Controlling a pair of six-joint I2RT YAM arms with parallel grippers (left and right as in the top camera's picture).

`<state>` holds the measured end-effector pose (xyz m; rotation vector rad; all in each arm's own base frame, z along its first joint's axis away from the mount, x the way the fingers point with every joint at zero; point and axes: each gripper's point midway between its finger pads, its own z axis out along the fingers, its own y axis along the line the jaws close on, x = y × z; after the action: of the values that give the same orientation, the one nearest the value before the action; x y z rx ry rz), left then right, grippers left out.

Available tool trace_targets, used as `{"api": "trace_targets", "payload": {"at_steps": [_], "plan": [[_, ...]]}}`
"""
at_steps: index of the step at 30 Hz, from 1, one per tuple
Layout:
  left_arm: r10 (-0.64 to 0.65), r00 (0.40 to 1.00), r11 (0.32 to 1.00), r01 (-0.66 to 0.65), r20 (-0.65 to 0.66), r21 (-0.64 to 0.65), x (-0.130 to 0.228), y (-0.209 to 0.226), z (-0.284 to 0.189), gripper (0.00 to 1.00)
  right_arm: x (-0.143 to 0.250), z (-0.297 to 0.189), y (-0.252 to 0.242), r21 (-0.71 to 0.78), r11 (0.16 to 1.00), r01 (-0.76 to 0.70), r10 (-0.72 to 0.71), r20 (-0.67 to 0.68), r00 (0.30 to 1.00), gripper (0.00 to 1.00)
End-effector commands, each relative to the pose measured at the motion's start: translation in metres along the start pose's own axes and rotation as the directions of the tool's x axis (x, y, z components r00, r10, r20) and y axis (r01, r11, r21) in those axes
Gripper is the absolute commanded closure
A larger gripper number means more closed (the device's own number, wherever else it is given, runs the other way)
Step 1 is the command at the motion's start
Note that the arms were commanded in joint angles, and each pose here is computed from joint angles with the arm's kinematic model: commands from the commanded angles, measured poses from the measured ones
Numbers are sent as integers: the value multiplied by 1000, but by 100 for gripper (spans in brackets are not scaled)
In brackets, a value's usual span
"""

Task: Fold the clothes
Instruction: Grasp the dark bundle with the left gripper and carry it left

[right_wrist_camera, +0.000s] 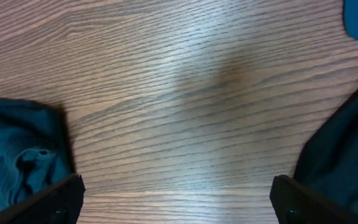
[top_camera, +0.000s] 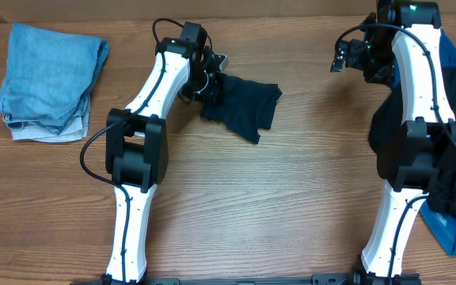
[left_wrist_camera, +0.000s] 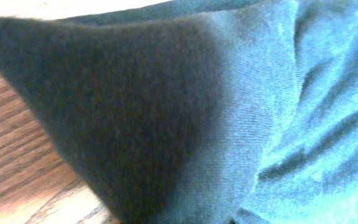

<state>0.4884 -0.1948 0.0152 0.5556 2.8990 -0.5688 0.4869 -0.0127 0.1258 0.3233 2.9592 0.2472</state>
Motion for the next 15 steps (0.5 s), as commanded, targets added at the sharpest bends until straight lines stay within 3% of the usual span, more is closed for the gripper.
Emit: {"api": "trace_targets", "payload": {"at_steps": [1,5,9,15], "plan": [[18,1000,1000,-18,4,12,-3,-9,-2,96,1,2,5,-18,1000,-2,2,-6,1000,0],[1,997,1000,1,71,-21,-27,-14,-35,96,2,2,4,-18,1000,-2,2,-8,1000,0],[-152,969,981,173,197,-92,-57,-5,-79,96,3,2,4,-17,1000,-3,3,-14,1000,0],[-444,836,877,479,322,-35,-70,42,-121,96,5,2,4,-15,1000,-4,4,-21,1000,0]]}}
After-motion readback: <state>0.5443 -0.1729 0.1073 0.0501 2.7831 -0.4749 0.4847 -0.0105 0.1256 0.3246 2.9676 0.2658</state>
